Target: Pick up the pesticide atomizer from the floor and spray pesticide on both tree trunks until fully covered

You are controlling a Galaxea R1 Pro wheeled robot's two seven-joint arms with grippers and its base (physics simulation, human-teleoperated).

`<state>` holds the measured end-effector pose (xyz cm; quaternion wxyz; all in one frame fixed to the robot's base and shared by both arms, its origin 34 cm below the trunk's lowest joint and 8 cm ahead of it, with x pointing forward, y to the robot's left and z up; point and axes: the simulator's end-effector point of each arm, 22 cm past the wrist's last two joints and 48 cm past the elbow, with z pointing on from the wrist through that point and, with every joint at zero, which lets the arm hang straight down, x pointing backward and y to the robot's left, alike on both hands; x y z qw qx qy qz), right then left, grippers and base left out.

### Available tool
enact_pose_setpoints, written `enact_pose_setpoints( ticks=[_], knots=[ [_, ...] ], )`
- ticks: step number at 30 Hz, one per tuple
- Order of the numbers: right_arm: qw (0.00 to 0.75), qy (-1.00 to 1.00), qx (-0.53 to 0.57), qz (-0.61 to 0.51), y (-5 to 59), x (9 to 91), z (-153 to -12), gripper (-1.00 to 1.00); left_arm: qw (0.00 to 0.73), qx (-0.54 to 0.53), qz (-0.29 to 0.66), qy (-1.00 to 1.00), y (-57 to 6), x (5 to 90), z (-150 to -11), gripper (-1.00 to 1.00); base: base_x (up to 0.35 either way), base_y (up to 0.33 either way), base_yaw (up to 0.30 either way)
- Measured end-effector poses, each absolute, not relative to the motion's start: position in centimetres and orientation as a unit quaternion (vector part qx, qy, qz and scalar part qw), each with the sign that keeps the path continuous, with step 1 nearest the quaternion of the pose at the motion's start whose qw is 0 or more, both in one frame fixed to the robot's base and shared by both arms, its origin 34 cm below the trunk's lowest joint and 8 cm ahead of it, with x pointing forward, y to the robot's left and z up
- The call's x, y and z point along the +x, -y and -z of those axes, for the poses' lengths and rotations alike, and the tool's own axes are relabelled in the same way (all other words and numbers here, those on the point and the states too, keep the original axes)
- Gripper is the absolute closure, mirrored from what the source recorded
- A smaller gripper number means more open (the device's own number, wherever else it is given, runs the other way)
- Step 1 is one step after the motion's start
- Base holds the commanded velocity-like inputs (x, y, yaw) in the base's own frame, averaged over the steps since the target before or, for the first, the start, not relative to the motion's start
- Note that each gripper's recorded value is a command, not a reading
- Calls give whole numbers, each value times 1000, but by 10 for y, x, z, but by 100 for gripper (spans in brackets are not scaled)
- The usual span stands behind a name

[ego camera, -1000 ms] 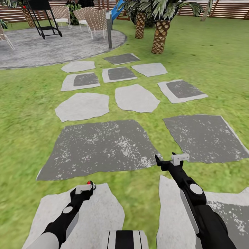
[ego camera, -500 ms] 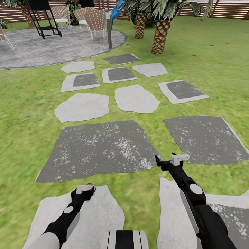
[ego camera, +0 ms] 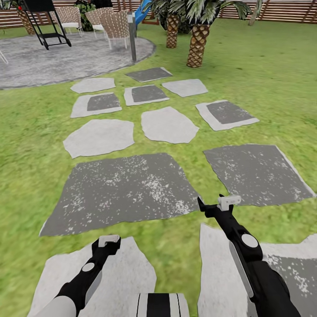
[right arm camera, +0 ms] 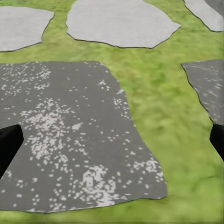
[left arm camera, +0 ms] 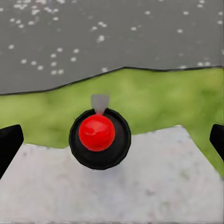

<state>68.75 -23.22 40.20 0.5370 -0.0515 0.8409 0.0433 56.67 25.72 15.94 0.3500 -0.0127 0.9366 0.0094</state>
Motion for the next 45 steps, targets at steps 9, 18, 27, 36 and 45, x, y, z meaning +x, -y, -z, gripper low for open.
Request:
enact_pose_setpoints(
  ticks=[9,18,27,36,45],
  knots=[
    [523,-850,-50,-44,233,684,-381,-100,352,-13,-11,-936,-260,560,-148,-100,0,0,-1],
    [519,-852,-50,-44,233,683,-375,-100,357,-12,-12,-934,-260,557,-144,-100,0,0,0],
    [504,-861,-49,-45,233,678,-354,-100,341,-12,-12,-940,-260,544,-127,-100,0,0,0],
    [503,-862,-49,-45,233,677,-352,-100,341,-12,-12,-940,-260,544,-127,-100,20,2,0],
    [503,-862,-49,-45,233,677,-352,-100,341,-13,-11,-940,-260,544,-127,-100,74,15,0]
  ],
)
